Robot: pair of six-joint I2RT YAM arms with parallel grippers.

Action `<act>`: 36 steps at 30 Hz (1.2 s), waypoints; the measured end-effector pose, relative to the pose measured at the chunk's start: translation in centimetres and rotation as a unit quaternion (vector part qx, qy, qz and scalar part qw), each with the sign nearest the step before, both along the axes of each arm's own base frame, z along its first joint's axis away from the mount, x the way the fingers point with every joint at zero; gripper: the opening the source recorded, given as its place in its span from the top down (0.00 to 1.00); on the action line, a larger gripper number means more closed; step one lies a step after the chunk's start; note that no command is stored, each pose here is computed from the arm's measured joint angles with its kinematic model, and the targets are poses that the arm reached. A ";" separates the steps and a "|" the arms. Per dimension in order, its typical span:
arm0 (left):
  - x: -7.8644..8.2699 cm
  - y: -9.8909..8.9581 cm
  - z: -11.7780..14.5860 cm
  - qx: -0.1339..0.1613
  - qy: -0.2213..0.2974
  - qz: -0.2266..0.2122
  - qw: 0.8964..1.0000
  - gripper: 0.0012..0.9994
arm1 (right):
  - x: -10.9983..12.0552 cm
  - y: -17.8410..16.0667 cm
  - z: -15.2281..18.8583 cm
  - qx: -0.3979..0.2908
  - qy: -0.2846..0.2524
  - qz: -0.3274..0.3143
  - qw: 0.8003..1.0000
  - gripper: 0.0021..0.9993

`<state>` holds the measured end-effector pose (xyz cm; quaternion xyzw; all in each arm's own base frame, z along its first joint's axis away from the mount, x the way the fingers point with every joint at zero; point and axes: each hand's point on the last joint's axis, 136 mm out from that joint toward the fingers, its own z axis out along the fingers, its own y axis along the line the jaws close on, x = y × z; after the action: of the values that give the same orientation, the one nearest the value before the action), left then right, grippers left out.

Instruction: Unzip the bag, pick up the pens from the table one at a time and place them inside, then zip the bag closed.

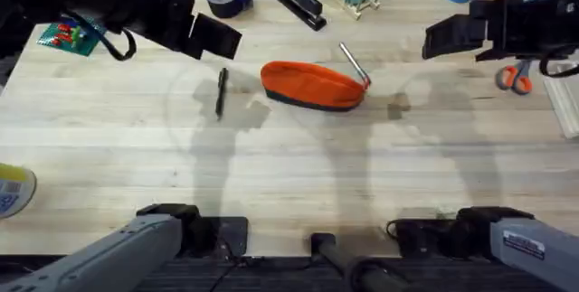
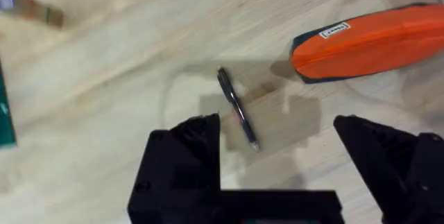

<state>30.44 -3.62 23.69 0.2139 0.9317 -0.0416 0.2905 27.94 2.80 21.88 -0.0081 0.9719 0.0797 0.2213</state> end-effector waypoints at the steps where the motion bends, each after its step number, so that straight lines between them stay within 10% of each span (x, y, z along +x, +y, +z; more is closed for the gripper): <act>1: 0.0 -0.2 0.1 0.004 -0.005 -0.017 1.000 0.01 | 0.0 0.0 0.0 0.000 0.000 0.000 1.000 0.00; 12: 1.3 -4.0 1.0 0.000 -0.079 -0.219 0.973 0.01 | 0.0 0.0 0.0 0.000 0.000 0.000 1.000 0.00; 25: 2.9 -7.8 0.8 -0.099 -0.171 -0.408 0.891 0.01 | 0.0 0.0 0.0 0.000 0.000 0.000 1.000 0.00; 36: 6.1 -8.9 0.6 -0.161 -0.258 -0.462 0.833 0.01 | 0.0 0.0 0.0 0.000 0.000 0.000 1.000 0.00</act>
<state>36.52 -12.54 24.26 0.5722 0.5962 -0.2639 0.4974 27.95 2.80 21.87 -0.0082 0.9719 0.0796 0.2214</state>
